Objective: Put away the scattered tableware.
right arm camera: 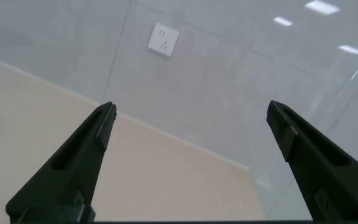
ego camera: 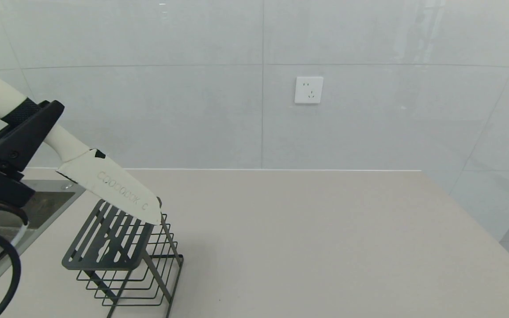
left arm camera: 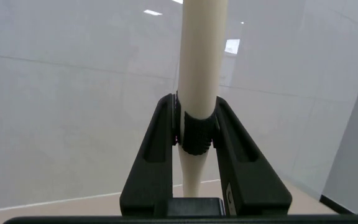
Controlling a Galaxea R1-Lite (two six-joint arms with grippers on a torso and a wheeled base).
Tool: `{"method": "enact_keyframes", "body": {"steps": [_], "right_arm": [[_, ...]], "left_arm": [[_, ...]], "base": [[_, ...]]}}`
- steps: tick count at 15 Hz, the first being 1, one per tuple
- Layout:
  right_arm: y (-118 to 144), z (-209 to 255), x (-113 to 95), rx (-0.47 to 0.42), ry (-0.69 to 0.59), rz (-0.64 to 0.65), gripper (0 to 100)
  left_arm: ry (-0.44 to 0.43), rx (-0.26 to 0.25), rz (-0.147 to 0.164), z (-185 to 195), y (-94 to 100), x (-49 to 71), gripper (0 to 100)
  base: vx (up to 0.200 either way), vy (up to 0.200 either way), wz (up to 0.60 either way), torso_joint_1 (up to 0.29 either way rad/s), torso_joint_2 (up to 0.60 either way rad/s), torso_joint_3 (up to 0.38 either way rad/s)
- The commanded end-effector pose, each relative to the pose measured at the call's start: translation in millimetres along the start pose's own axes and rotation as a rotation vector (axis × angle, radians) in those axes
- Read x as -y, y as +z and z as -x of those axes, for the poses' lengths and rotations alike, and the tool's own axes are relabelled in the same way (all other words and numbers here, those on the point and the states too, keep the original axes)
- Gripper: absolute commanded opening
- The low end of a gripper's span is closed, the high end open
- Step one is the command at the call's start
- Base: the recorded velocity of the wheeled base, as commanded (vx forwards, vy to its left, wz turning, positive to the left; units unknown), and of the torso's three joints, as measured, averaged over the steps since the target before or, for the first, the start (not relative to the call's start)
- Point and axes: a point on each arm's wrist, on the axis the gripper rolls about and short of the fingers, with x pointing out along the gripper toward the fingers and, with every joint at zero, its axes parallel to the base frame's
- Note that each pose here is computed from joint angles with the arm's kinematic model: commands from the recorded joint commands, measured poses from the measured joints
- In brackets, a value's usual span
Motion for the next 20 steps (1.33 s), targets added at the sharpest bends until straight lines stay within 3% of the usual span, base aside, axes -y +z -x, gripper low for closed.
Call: {"method": "enact_keyframes", "body": {"steps": [1, 2, 3, 4, 6, 8, 11, 12, 13, 17, 20], "right_arm": [[-5, 10, -5, 0.052, -0.023, 0.011, 100], [-6, 10, -5, 0.042, -0.026, 0.013, 100], [-9, 10, -6, 0.012, -0.024, 0.021, 100], [-11, 10, -6, -0.01, -0.018, 0.023, 100], [-14, 10, -7, -0.041, -0.005, 0.017, 100], [-18, 10, -9, -0.075, 0.006, 0.016, 100], [-19, 10, -9, -0.082, 0.008, 0.04, 100], [-19, 10, -9, -0.082, 0.009, 0.05, 100], [-19, 10, -9, -0.081, 0.007, 0.051, 100], [-19, 10, -9, -0.081, 0.007, 0.051, 100], [-19, 10, -9, -0.081, 0.007, 0.051, 100]], "left_arm": [[-0.004, 0.008, -0.003, 1, 2.4, 0.5, 0], [-0.005, 0.007, -0.083, 1, 3.7, 0.6, 0], [-0.004, -0.005, -0.136, 1, 3.0, 0.5, 0], [-0.005, 0.005, -0.165, -2, 6.3, 0.7, 0], [-0.001, 0.046, -0.189, -9, 16.1, 1.9, 0], [-0.008, 0.044, -0.221, -12, 17.9, 3.4, 0], [0.006, 0.042, -0.229, -17, 20.9, 8.5, 0], [0.024, 0.016, -0.202, -17, 17.8, 18.5, 0], [0.046, 0.004, -0.199, -17, 16.6, 21.9, 0], [0.116, -0.028, -0.237, -14, 13.3, 33.5, 0], [0.154, -0.043, -0.218, -12, 11.5, 39.3, 0]], "base": [[0.0, 0.0, 0.0, 0.0, 0.0, 0.0], [0.0, 0.0, 0.0, 0.0, 0.0, 0.0], [0.0, 0.0, 0.0, 0.0, 0.0, 0.0], [0.0, 0.0, 0.0, 0.0, 0.0, 0.0], [0.0, 0.0, 0.0, 0.0, 0.0, 0.0], [0.0, 0.0, 0.0, 0.0, 0.0, 0.0], [0.0, 0.0, 0.0, 0.0, 0.0, 0.0], [0.0, 0.0, 0.0, 0.0, 0.0, 0.0], [0.0, 0.0, 0.0, 0.0, 0.0, 0.0], [0.0, 0.0, 0.0, 0.0, 0.0, 0.0], [0.0, 0.0, 0.0, 0.0, 0.0, 0.0]]}}
